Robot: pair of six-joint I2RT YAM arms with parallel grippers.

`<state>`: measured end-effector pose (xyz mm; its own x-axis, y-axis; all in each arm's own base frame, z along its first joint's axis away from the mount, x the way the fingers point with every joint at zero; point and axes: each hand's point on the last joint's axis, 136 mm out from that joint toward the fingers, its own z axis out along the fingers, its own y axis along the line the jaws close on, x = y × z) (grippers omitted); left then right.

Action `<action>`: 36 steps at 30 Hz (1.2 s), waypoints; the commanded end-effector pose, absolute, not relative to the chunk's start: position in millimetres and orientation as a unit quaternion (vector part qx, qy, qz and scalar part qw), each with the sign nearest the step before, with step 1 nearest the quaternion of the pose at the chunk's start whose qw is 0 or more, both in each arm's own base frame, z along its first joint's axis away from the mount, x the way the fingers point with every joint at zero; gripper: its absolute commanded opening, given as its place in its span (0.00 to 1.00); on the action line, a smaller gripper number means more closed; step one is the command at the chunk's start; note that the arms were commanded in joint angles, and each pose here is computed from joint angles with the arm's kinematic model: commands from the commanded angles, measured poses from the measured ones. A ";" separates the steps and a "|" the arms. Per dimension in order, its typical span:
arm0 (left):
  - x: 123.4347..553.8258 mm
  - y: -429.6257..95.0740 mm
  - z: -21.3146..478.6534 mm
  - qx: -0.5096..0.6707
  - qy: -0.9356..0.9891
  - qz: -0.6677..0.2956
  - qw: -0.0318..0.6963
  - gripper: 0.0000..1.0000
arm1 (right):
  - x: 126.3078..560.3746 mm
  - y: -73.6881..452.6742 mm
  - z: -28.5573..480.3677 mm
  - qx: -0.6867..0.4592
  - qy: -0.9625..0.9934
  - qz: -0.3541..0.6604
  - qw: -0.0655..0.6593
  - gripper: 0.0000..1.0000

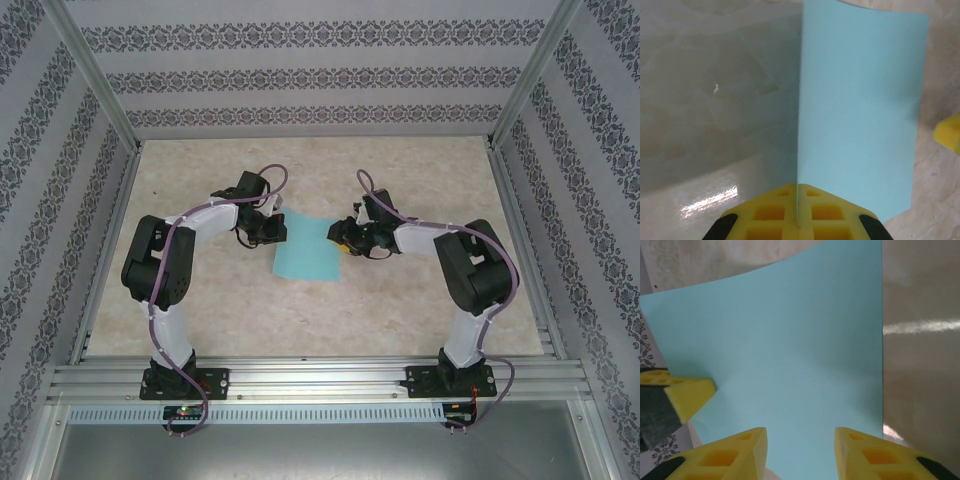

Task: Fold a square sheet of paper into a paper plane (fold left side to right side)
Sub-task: First fold in half a square sheet of paper at the center of the table.

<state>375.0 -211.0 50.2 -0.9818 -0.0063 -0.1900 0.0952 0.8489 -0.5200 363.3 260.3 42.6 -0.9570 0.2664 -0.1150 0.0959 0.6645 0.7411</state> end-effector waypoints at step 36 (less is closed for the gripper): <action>391.9 -219.4 77.1 -0.007 0.936 -0.336 0.102 0.31 | 378.2 263.2 3.0 0.073 0.937 0.335 0.068 0.39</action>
